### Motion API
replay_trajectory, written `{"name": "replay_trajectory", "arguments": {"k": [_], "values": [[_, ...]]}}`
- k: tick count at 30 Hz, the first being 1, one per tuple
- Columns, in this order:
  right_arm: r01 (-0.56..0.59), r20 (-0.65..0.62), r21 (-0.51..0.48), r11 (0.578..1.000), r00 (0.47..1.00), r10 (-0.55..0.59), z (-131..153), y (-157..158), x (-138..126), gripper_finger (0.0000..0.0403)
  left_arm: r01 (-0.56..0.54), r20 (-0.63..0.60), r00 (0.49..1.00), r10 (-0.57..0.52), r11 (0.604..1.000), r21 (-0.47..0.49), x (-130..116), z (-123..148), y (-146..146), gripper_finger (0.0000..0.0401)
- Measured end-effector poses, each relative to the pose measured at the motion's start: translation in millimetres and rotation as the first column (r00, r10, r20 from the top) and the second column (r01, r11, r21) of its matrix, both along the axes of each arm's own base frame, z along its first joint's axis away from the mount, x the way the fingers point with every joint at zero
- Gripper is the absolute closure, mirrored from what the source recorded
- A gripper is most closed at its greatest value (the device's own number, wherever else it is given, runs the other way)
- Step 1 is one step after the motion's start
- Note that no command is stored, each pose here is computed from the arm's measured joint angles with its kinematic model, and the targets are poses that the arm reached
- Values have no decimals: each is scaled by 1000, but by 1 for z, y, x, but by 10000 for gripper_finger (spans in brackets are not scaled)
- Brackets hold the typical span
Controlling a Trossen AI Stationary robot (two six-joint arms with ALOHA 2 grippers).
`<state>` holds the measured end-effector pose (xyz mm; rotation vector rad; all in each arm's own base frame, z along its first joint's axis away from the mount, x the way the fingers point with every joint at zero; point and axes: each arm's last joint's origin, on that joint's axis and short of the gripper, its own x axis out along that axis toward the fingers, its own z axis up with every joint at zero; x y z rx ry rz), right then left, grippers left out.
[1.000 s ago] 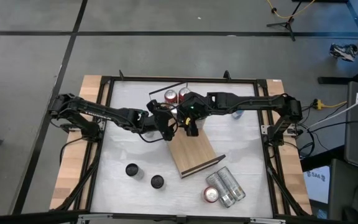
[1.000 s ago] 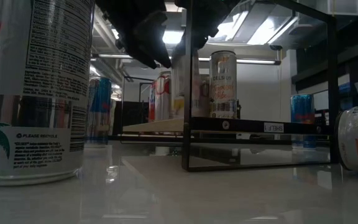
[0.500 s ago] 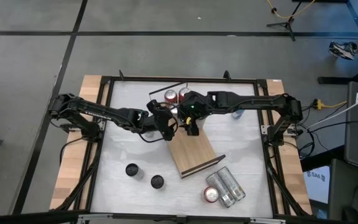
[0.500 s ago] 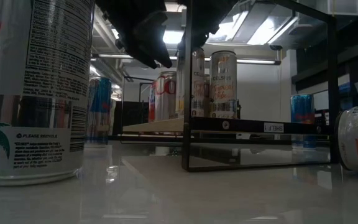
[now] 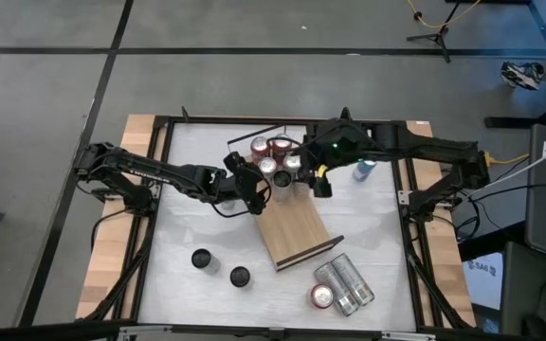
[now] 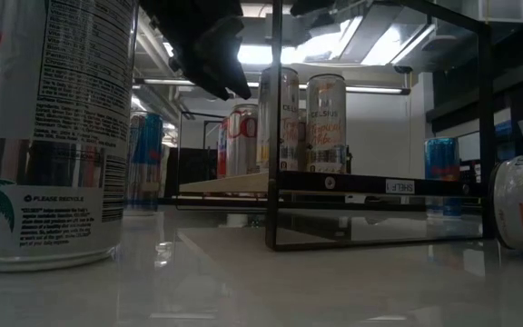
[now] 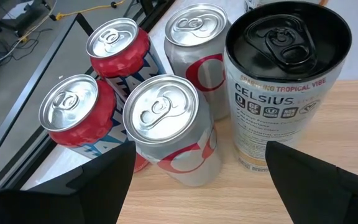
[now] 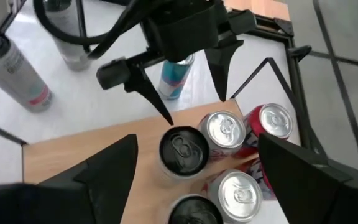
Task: Place canned beverage on shelf
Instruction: Align the yellow soda can with the other yellow soda can
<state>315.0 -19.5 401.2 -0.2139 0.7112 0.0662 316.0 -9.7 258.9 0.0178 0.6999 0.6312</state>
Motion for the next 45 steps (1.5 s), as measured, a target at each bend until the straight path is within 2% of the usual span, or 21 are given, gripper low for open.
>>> {"name": "replay_trajectory", "arguments": {"k": [9,14,20,25,31,36,45], "values": [[-23,-32,-23,999,999,22,-5,0,2,78,8,0,1000,-8,1000,0,0,0,-2,49],[-55,-67,-43,998,996,52,-17,-1,15,78,18,0,1000,-18,1000,-1,0,0,-5,49],[-168,-119,-41,985,980,162,-40,0,36,78,40,3,999,-40,999,-2,0,0,-12,49],[-192,-158,-55,980,971,181,-60,-4,53,78,58,4,998,-58,998,-3,-1,0,-18,49],[-183,-199,-37,982,965,172,-75,-11,62,78,74,10,997,-74,997,-4,-1,1,-23,49],[-163,-198,-23,986,968,156,-76,-20,62,78,80,16,997,-80,997,-5,-1,1,-25,49],[-168,-216,75,983,960,181,-80,-26,59,78,79,28,996,-79,997,-7,0,2,-25,49]]}}
